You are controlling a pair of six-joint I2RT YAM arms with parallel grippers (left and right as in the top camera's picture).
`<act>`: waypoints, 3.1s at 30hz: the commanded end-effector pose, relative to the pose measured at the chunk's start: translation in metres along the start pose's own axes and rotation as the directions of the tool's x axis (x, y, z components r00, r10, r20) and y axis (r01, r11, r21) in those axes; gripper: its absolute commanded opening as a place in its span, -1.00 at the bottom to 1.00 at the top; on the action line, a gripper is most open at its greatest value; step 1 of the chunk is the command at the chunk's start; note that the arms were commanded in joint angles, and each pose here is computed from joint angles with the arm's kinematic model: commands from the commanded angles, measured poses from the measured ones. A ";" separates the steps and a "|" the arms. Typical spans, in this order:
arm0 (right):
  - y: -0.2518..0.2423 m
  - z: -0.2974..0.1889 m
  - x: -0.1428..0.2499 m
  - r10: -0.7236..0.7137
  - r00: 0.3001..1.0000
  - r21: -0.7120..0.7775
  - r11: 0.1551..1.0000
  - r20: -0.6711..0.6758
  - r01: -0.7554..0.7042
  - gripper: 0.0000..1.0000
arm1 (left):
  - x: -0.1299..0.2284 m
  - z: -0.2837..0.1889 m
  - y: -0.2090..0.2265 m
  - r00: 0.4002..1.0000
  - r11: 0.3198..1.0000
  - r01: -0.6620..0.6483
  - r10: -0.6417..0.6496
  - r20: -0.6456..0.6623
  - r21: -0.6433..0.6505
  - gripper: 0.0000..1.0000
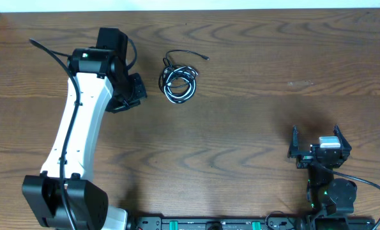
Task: Untangle cables
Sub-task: 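Raise the left arm and move its gripper toward the cable bundle, then position the open left gripper beside the black and white cables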
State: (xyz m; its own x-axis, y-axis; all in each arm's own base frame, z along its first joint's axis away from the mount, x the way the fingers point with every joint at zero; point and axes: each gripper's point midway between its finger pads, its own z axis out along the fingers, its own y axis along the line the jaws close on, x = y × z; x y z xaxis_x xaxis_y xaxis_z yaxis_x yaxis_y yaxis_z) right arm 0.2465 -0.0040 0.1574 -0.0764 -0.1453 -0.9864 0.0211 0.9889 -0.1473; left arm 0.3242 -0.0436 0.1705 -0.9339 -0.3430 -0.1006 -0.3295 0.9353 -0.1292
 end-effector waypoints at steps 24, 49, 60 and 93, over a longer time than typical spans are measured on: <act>-0.003 0.000 0.002 -0.014 1.000 0.013 1.000 -0.006 0.014 0.99 | -0.016 0.002 -0.026 0.982 0.974 0.180 -0.185 0.025 0.136 0.74; -0.003 0.000 0.002 -0.014 1.000 0.013 1.000 -0.006 0.014 0.99 | -0.034 0.002 -0.028 0.920 0.913 0.373 -0.388 0.066 0.167 0.75; -0.003 0.000 0.002 -0.014 1.000 0.013 1.000 -0.006 0.014 0.99 | -0.025 0.004 -0.019 0.919 0.917 0.384 -0.391 0.051 0.111 0.78; -0.003 0.000 0.002 -0.014 1.000 0.013 1.000 -0.006 0.014 0.99 | -0.050 0.026 -0.023 0.894 0.899 0.413 -0.431 0.122 0.148 0.86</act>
State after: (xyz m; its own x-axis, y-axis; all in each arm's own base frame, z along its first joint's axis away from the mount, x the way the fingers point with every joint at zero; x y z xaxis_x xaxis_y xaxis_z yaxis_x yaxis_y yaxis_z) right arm 0.2466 -0.0040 0.1573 -0.0772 -0.1453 -0.9864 0.0210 0.9889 -0.1473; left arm 0.3816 -0.0447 0.1647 -0.6802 -0.7102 -0.1817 -0.6405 0.6963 -0.3239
